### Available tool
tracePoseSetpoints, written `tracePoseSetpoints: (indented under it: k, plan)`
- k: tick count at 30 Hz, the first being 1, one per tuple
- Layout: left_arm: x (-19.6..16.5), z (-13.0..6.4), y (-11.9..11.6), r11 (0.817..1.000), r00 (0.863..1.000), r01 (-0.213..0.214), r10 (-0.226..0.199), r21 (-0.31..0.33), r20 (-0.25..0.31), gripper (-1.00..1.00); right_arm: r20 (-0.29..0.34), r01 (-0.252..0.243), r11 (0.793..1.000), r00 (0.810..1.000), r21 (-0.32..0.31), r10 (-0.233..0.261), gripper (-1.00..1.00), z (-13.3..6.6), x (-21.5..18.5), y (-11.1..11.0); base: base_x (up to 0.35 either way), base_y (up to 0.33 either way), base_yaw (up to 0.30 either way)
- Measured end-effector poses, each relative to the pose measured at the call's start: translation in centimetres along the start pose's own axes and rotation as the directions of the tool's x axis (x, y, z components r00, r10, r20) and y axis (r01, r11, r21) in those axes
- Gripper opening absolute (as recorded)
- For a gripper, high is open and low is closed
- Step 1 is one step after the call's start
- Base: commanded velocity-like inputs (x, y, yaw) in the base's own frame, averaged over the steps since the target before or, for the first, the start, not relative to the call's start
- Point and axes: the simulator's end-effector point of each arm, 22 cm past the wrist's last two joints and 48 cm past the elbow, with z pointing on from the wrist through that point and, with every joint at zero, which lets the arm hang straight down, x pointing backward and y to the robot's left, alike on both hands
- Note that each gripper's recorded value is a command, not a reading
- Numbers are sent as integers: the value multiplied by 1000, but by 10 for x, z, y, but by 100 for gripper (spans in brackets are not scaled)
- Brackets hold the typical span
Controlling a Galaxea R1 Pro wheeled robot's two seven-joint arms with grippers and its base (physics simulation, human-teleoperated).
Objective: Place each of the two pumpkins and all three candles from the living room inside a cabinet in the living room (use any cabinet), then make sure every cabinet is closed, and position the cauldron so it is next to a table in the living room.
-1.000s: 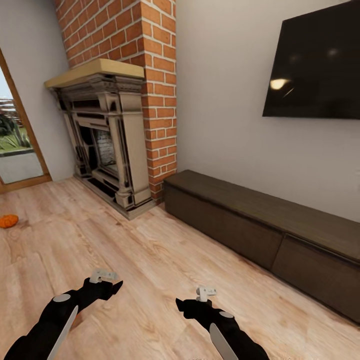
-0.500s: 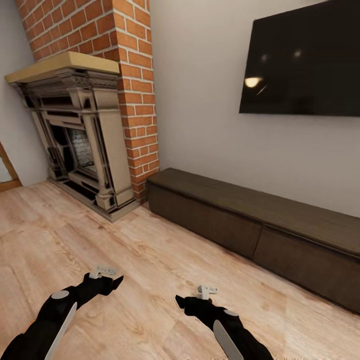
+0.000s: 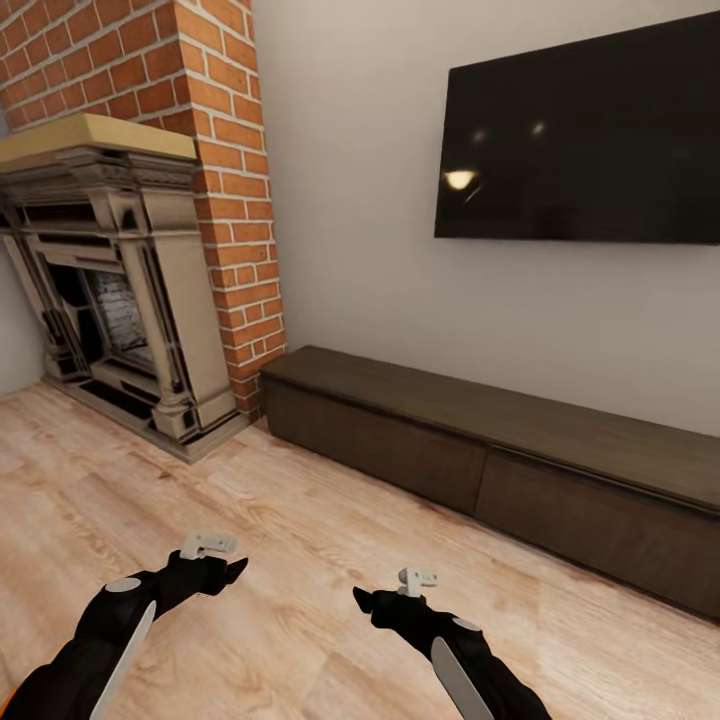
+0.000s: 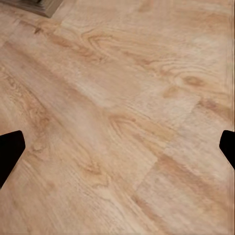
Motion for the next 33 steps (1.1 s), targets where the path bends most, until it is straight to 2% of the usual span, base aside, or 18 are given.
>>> tracePoseSetpoints:
  k: [8,23,27,33]
  plan:
    - [-14,-9,2,1000,1000,-2,2,-4,11,100,10,8,1000,1000,-3,-8,100,-6,-12,7,0,0,-48]
    - [-35,-17,4,1000,1000,-1,1,-3,-5,100,-7,-1,1000,1000,0,1,100,-14,-30,17,0,0,-171]
    - [-43,-19,2,1000,1000,-15,15,-6,14,100,-8,-2,1000,1000,2,2,100,-14,-29,16,-12,4,-70]
    - [-47,-21,4,1000,1000,-18,18,-12,22,100,-8,-3,1000,1000,3,3,100,-13,-28,15,-95,186,-190]
